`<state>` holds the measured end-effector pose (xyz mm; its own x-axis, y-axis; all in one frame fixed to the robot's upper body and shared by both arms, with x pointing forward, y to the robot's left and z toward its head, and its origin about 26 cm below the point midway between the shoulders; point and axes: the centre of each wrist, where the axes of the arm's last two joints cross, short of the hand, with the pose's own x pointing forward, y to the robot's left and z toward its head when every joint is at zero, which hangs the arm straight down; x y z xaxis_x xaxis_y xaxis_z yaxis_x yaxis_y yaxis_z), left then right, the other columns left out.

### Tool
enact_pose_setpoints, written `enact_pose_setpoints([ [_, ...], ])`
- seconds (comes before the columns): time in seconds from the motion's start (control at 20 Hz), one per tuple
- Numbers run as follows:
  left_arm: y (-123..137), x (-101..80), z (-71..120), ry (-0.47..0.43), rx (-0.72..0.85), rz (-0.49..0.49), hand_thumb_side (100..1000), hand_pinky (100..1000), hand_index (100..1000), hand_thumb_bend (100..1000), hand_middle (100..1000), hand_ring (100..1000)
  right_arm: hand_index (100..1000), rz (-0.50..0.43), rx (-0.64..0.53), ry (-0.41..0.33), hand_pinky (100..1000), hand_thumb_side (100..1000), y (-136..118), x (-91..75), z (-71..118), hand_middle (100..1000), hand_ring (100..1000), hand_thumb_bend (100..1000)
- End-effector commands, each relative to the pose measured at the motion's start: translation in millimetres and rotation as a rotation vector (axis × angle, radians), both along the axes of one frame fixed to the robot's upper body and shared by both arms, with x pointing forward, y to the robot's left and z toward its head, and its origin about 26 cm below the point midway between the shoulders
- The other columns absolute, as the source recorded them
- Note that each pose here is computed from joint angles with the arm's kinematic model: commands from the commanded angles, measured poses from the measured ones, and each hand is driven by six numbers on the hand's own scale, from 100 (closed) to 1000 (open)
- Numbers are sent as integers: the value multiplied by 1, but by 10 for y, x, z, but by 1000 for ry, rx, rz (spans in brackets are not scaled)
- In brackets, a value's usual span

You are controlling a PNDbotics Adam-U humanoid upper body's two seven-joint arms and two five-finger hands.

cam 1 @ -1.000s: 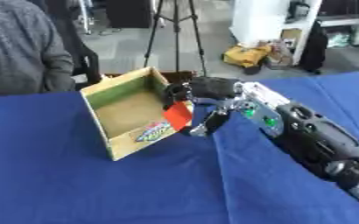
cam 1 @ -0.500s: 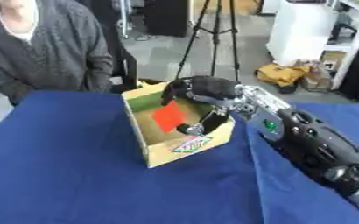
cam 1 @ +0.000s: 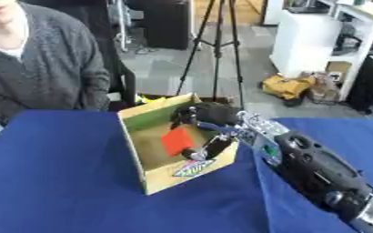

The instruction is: Pick up objects on the table and place them in the box.

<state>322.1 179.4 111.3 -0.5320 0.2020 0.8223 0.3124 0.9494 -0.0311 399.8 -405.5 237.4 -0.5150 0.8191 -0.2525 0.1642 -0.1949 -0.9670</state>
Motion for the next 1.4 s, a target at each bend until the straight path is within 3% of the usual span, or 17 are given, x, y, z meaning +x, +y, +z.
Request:
enact_pose_setpoints([
  [0.05,-16,-7,94,-35,-6,-10,974,495,592,100,631,788,883,-42,-36,-36,776,434,-131,-27,107,841,914,172],
  [0.2,-13,-4,100,-37,-6,-7,974,495,593,100,631,787,914,-46,-39,-47,778,457,-140,-24,90,845,913,225],
  [0.45,-12,2,114,-41,-5,-3,974,495,594,100,630,787,944,-40,-39,-66,782,692,-129,-27,96,854,916,355],
  [0.65,-9,3,114,-41,-6,0,974,495,594,100,630,786,950,-40,-37,-74,784,825,-126,-29,99,860,919,383],
  [0.85,-10,4,116,-42,-6,0,974,495,594,100,630,786,950,-41,-32,-77,784,825,-126,-31,98,860,919,383],
  [0.9,-10,3,115,-42,-7,1,974,495,594,100,629,786,920,-41,-30,-79,769,737,-122,-30,102,848,909,181],
  [0.95,-5,4,112,-41,-9,4,974,495,594,100,629,786,920,-33,-9,-103,769,737,-85,-23,145,848,909,181],
  [1.0,3,5,110,-40,-11,10,975,495,593,100,629,786,888,-20,19,-134,759,626,-43,-24,195,838,909,100],
  [1.05,12,7,109,-40,-13,16,975,495,593,100,629,786,888,-5,46,-162,759,626,-1,-36,233,838,909,100],
  [1.1,20,10,108,-39,-14,22,975,494,593,100,629,786,852,8,74,-190,745,539,41,-50,267,825,920,100],
  [1.35,88,26,83,-30,-18,65,976,494,592,100,629,787,773,57,232,-309,721,549,258,-131,347,802,970,100],
  [1.4,104,28,63,-23,-19,76,978,494,592,100,629,787,745,70,264,-321,715,606,314,-148,325,797,992,100],
])
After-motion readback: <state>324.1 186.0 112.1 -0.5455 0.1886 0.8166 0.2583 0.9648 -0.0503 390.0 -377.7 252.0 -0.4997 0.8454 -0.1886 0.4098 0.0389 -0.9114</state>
